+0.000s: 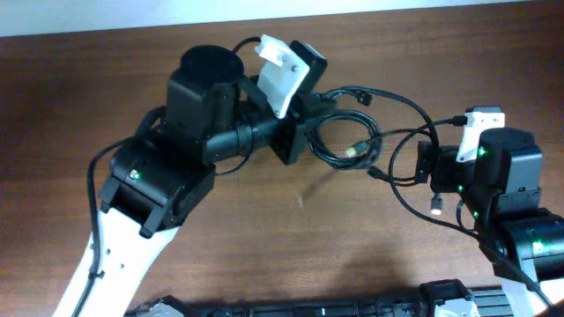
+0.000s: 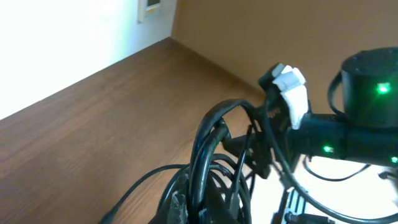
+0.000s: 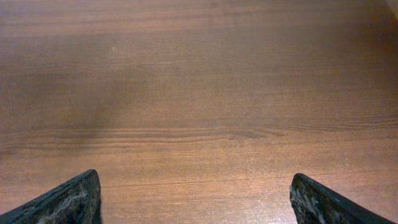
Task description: Untangle cables
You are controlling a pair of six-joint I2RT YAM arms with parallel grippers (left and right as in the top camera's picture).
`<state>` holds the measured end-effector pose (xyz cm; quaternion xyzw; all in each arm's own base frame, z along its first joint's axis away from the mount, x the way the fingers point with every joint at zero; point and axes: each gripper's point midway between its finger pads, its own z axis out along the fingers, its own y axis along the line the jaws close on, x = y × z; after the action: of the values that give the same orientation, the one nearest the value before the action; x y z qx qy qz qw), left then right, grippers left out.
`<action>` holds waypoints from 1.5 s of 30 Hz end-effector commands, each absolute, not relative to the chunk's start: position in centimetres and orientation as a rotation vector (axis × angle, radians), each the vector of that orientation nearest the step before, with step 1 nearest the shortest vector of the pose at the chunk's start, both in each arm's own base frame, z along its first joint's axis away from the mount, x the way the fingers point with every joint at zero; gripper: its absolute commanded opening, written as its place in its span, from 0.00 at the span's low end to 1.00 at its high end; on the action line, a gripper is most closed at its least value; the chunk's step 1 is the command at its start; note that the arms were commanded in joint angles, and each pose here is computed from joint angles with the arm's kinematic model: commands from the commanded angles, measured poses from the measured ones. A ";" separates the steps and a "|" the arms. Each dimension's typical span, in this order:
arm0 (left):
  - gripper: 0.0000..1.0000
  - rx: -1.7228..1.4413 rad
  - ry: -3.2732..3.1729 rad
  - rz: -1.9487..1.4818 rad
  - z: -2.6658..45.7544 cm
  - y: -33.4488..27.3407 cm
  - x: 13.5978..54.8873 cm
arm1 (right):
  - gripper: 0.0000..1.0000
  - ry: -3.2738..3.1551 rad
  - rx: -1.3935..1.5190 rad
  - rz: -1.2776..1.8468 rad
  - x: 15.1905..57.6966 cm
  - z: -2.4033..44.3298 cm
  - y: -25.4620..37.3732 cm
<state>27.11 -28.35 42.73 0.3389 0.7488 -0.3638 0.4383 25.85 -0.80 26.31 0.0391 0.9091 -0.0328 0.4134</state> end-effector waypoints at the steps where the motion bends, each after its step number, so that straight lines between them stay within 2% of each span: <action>1: 0.00 0.740 1.822 -0.827 45.0 -25.2 28.2 | 0.96 2.296 0.133 -0.152 25.6 26.1 -1.9; 7: 0.00 0.681 1.839 -0.790 45.0 -23.3 29.6 | 0.96 2.313 0.130 -0.151 25.3 25.8 -1.8; 9: 0.00 0.673 1.843 -0.797 45.0 -23.3 29.6 | 1.00 2.320 0.113 -0.116 25.3 25.7 -1.3; 19: 0.00 0.669 1.854 -0.800 44.8 -23.3 29.5 | 0.99 2.324 -0.082 0.327 24.9 25.9 5.2; 25: 0.00 0.649 1.868 -0.821 44.8 -23.3 29.5 | 0.99 2.083 -0.382 0.857 23.7 31.1 12.7; 28: 0.00 0.670 1.856 -0.850 45.0 -23.7 29.1 | 0.99 1.961 -0.434 1.016 23.3 34.0 14.4; 45: 0.00 0.854 1.758 -1.025 46.0 -28.1 25.4 | 0.99 1.902 -0.452 1.131 22.8 35.8 15.4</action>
<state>27.09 -27.12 44.31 0.3278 0.7355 -0.3921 0.4448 23.09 15.14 35.47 -0.1746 0.7665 0.4437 0.4303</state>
